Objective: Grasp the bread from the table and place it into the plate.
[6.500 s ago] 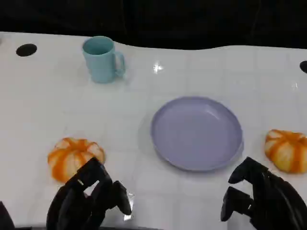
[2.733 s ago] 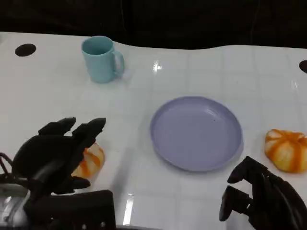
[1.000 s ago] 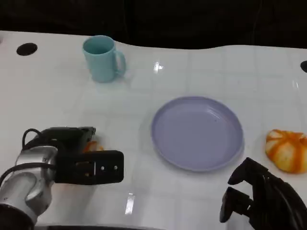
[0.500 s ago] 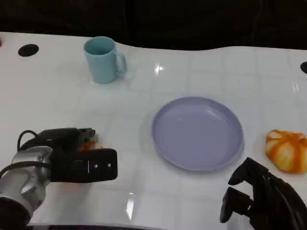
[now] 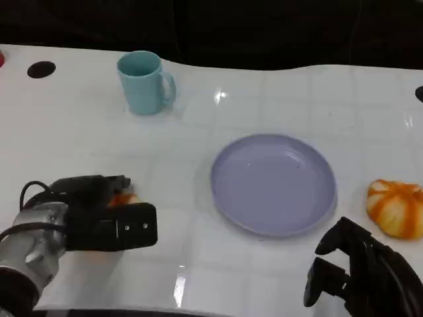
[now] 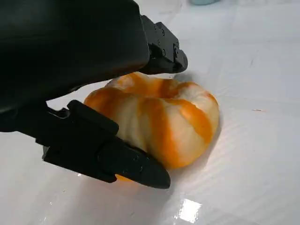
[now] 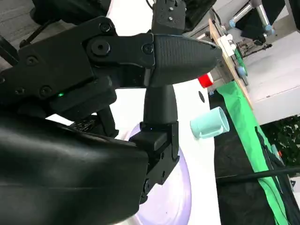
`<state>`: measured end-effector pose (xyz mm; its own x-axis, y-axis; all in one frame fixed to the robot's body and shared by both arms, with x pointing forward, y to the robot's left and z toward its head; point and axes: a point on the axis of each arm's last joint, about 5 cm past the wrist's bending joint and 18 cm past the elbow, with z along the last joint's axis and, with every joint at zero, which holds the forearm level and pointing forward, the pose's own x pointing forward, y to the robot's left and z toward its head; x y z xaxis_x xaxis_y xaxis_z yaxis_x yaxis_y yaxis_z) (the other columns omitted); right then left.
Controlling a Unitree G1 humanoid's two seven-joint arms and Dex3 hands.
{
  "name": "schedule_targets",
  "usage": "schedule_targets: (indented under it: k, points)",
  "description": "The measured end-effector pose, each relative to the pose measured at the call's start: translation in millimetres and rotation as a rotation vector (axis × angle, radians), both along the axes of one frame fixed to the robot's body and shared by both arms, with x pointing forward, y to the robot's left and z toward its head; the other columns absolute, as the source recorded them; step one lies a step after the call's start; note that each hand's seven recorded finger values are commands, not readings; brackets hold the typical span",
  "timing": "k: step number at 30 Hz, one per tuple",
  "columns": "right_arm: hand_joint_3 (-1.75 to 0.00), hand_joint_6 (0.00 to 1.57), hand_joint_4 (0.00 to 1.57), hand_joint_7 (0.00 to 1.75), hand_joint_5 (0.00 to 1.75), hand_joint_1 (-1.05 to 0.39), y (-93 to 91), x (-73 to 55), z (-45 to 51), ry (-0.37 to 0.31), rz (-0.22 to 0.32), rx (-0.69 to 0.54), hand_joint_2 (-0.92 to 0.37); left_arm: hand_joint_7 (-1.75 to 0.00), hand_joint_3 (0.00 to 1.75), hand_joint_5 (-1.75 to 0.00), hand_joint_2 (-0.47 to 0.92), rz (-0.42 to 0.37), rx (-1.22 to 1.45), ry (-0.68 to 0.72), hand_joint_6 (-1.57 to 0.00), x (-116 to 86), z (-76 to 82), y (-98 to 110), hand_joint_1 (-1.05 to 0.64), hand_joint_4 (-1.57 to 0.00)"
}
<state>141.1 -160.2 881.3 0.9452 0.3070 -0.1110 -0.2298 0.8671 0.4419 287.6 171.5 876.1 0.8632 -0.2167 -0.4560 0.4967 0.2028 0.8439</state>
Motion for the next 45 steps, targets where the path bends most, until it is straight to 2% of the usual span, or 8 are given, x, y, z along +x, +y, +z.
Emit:
schedule_targets:
  k: [8, 15, 18, 23, 24, 27, 29, 45]
  points:
    - [-0.56, 0.46, 0.74, 1.75, 1.75, -0.50, -0.1, 0.0, 0.0, 0.000, 0.000, 0.001, -0.92, -0.06, 0.01, -0.20, 0.91, -0.006, -0.040, -0.038, -0.41, -6, -6.1, 4, -0.25, -0.41]
    - [-0.55, 0.47, 0.75, 1.75, 1.75, -0.52, -0.2, 0.0, 0.0, 0.001, -0.001, 0.002, -0.91, -0.07, 0.11, -0.45, 0.92, 0.025, -0.075, -0.076, -0.70, -10, -12.9, 7, -0.19, -0.69]
    - [-0.55, 0.46, 0.74, 1.75, 1.75, -0.52, -0.3, 0.0, 0.0, 0.001, 0.000, 0.002, -0.92, -0.13, 0.15, -0.87, 0.92, 0.034, -0.087, -0.093, -0.98, -10, -15.1, 7, -0.27, -0.76]
    - [-0.55, 0.46, 0.74, 1.75, 1.75, -0.51, -0.6, -0.1, 0.1, 0.001, 0.000, 0.000, -0.92, -0.27, 0.17, -1.21, 0.92, 0.041, -0.104, -0.147, -1.16, -12, -19.0, 9, -0.27, -0.75]
    - [-0.56, 0.46, 0.74, 1.75, 1.75, -0.51, -0.7, -0.1, 0.1, 0.001, 0.000, 0.000, -0.92, -0.45, 0.20, -1.34, 0.92, 0.042, -0.107, -0.158, -1.13, -12, -19.6, 9, -0.27, -0.76]
    - [-0.56, 0.46, 0.74, 1.75, 1.75, -0.51, -0.7, -0.1, 0.1, 0.001, 0.000, 0.000, -0.92, -1.47, 0.63, -1.70, 0.75, 0.055, -0.123, -0.204, -0.81, -14, -23.0, 8, -0.22, -0.82]
    - [-0.56, 0.46, 0.74, 1.75, 1.75, -0.51, -0.9, -0.1, 0.1, 0.002, -0.001, 0.000, -0.91, -1.67, 0.65, -1.73, 0.81, 0.067, -0.137, -0.252, -0.69, -16, -27.1, 8, -0.24, -0.83]
    - [-0.54, 0.46, 0.75, 1.75, 1.75, -0.54, -1.3, 0.1, -0.3, 0.001, 0.003, 0.001, -0.91, -1.75, 0.48, -1.75, 0.92, 0.065, -0.154, -0.399, -0.59, -26, -40.5, 7, -0.31, -0.81]
